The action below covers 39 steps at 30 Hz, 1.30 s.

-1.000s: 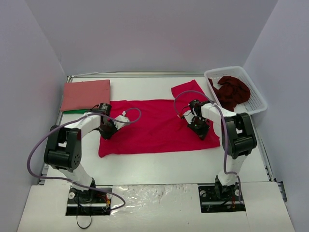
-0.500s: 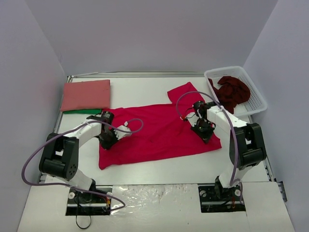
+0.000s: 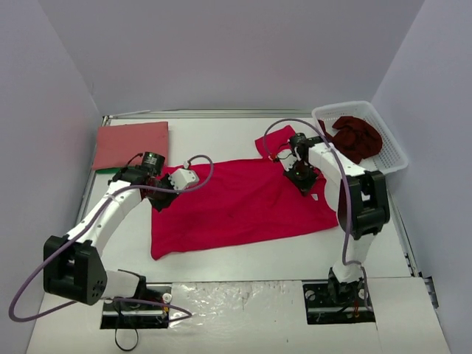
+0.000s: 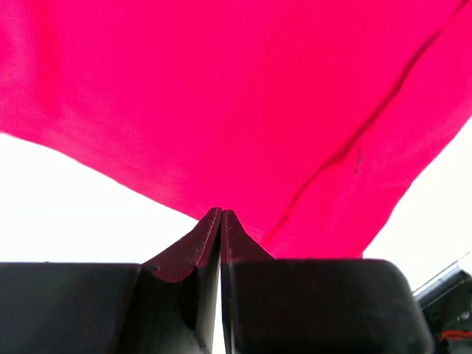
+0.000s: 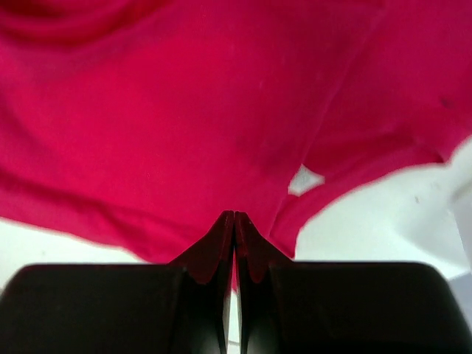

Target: Fold and stack the t-shirts

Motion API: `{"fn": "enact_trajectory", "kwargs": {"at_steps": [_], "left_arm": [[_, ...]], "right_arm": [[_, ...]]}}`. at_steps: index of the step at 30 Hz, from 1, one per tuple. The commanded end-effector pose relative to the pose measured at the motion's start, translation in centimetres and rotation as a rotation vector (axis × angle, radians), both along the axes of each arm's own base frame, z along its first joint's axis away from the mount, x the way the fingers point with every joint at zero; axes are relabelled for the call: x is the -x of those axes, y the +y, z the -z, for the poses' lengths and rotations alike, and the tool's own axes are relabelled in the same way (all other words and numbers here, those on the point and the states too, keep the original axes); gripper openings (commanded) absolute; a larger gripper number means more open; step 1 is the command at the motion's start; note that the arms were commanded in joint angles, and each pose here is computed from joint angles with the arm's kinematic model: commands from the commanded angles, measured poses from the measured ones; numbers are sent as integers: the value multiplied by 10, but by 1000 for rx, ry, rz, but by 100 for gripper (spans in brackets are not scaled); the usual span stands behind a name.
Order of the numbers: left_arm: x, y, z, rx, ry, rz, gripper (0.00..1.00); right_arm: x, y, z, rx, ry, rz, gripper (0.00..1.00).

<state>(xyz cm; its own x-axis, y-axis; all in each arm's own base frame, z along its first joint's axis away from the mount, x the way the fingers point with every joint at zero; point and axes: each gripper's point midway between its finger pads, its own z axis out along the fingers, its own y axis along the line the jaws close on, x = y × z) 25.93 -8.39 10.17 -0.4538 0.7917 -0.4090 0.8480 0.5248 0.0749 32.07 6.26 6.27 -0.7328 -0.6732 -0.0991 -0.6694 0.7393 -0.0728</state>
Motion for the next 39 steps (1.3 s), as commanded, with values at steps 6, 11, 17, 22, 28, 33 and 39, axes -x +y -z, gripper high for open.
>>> {"fn": "enact_trajectory", "kwargs": {"at_steps": [6,11,17,22,28,33,39], "left_arm": [[2,-6,-68,97,-146,-82,3],[4,0,-80,102,-209,-119,3],[9,5,-91,111,-254,-134,4],[11,-2,-95,150,-234,-133,4],[9,-9,-90,178,-195,-127,4],[-9,-8,-86,160,-204,-133,26],[-47,-14,-94,263,-169,-143,52]], "right_arm": [[-7,7,45,-12,127,8,0],[16,2,60,-1,178,-9,0],[62,-16,70,41,237,-26,0],[90,-29,69,78,267,-38,0],[96,-35,63,89,257,-45,0],[65,-13,24,-16,172,-51,0],[35,24,-54,-209,56,-107,16]]}}
